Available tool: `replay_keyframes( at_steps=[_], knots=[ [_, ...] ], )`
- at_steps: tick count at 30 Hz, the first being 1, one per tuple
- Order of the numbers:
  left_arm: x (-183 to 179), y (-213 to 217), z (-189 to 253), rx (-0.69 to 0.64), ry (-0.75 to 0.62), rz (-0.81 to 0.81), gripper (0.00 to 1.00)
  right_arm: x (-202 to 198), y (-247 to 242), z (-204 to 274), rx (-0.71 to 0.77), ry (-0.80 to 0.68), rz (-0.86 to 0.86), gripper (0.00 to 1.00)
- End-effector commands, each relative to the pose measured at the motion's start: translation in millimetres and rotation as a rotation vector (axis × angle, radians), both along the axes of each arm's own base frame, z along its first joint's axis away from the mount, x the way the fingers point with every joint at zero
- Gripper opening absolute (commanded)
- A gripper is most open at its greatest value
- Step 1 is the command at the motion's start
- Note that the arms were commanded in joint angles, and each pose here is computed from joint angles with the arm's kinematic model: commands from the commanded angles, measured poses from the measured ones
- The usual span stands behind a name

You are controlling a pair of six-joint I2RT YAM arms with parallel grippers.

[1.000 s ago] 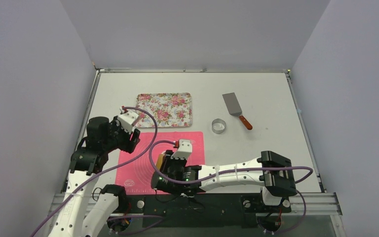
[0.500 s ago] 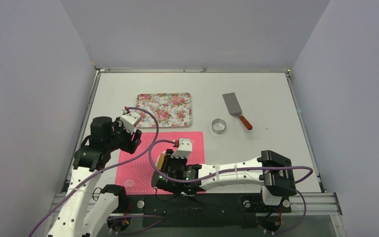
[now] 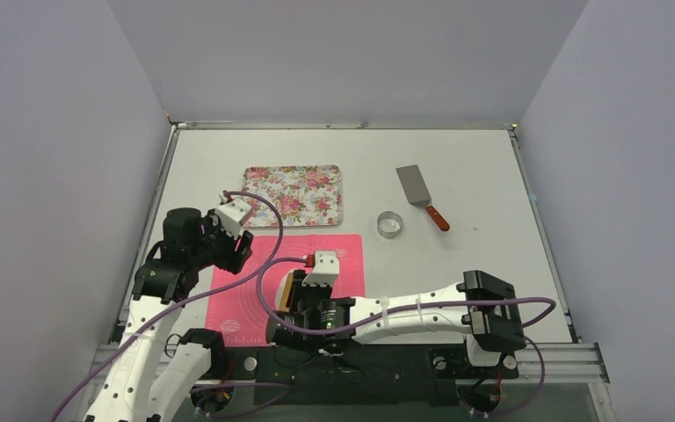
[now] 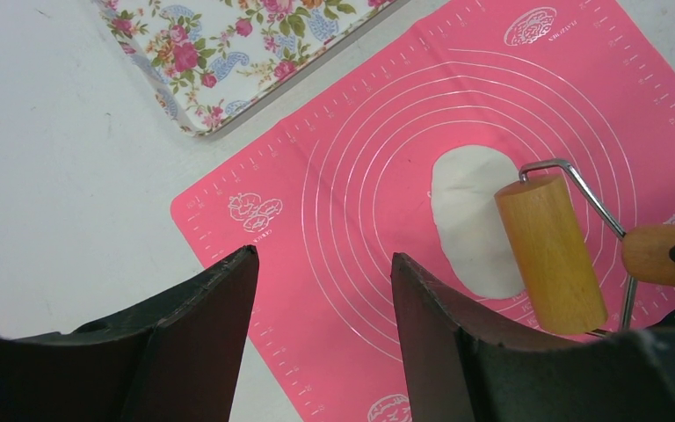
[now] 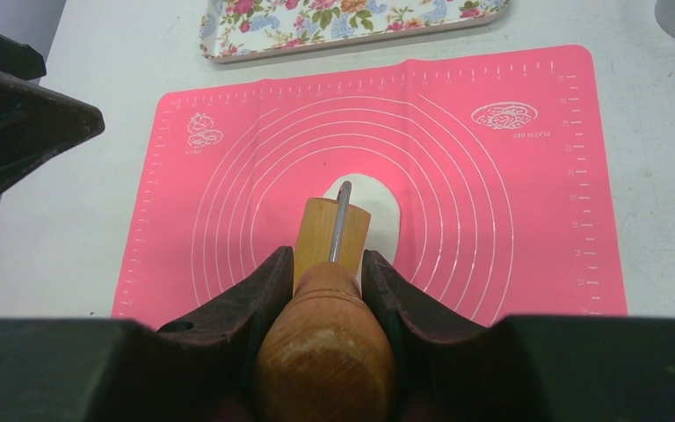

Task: Roll out the dumpling wrappers from the dough
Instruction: Flatten out the dough on the work surface.

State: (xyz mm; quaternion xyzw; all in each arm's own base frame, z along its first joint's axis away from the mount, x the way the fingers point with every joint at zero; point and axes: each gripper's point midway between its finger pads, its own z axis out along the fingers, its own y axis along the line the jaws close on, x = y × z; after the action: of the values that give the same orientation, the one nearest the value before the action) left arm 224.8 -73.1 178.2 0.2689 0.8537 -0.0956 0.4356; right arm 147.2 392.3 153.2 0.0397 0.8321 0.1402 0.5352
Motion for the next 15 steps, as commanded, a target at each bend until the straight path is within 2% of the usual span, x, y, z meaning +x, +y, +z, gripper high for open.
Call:
replay_keyframes(
  at_steps=[1, 6, 15],
  knots=[
    [9, 2, 9, -0.002, -0.053, 0.016, 0.55, 25, -4, 39, 0.09, -0.033, -0.08, 0.0],
    [9, 5, 10, 0.012, -0.077, 0.024, 0.55, 31, -2, 35, -0.01, 0.002, -0.093, 0.0],
    [13, 2, 14, -0.058, -0.116, 0.071, 0.55, 22, 2, 38, -0.039, -0.065, -0.079, 0.0]
  ],
)
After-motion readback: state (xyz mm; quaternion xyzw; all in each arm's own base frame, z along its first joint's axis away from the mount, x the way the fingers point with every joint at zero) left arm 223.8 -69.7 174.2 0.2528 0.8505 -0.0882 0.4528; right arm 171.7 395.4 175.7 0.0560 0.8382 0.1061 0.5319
